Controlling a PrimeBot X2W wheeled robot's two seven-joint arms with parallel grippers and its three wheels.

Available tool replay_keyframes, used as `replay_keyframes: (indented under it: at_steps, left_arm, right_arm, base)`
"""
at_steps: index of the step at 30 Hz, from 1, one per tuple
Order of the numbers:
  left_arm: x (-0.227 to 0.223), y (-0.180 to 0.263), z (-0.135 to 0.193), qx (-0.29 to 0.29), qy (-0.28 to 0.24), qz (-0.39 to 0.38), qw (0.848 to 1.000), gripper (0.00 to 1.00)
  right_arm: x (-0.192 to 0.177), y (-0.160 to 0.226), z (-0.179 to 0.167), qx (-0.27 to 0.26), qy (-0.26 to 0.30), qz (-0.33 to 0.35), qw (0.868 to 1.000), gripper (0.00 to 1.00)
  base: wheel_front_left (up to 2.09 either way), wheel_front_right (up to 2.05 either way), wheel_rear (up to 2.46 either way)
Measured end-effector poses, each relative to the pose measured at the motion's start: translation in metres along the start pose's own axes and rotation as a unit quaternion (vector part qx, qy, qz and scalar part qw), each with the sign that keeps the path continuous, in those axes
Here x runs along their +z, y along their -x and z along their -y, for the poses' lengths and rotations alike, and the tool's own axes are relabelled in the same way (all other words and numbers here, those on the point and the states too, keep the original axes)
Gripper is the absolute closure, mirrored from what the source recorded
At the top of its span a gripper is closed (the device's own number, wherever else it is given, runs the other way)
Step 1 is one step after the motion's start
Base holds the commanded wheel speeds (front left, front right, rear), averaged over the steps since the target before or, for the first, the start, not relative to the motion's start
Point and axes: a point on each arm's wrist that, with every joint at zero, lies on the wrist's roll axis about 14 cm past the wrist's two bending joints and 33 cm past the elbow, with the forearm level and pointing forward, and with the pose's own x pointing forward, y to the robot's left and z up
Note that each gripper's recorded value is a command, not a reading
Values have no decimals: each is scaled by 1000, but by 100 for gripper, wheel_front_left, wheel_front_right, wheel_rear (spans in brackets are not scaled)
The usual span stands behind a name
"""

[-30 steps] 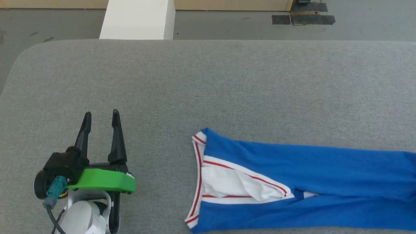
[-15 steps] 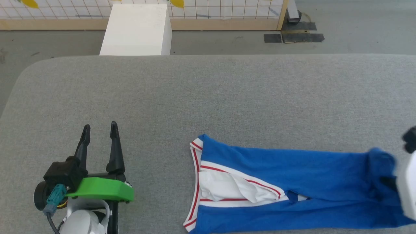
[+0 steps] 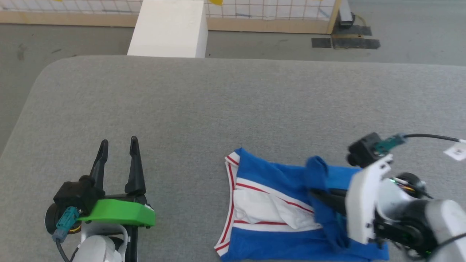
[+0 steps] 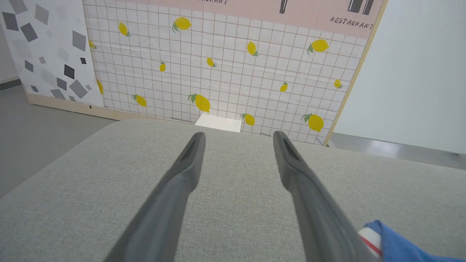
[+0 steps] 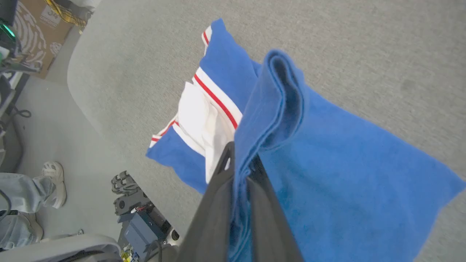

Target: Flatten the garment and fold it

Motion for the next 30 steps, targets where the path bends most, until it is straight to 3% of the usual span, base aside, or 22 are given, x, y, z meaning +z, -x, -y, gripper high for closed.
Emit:
replay_keyframes:
  at_steps: [8,16,17,18,19,26,30]
  left_arm:
    - [-7,6,-12,23,1,-10,1000,0]
    - [-18,12,-19,42,7,-26,999,0]
    - [-20,12,-20,43,8,-28,999,0]
    - [-21,13,-21,45,7,-30,999,0]
    - [-22,13,-21,45,5,-31,998,0]
    - [-25,11,-14,27,-1,-34,999,0]
    - [-23,8,-7,15,1,-30,999,0]
  right_arm:
    - [9,-52,-47,74,-2,0,997,100]
    - [-3,-99,-55,69,3,-14,998,100]
    - [-10,-104,-55,67,7,-24,997,69]
    - [-13,-107,-56,67,8,-27,997,18]
    - [-15,-110,-58,68,10,-28,997,0]
    - [33,-98,-101,124,36,54,990,0]
    - [64,-74,-96,112,52,121,985,0]
  base:
    - [0,0,0]
    - [0,0,0]
    - [0,0,0]
    - [0,0,0]
    - [0,0,0]
    - [0,0,0]
    - [0,0,0]
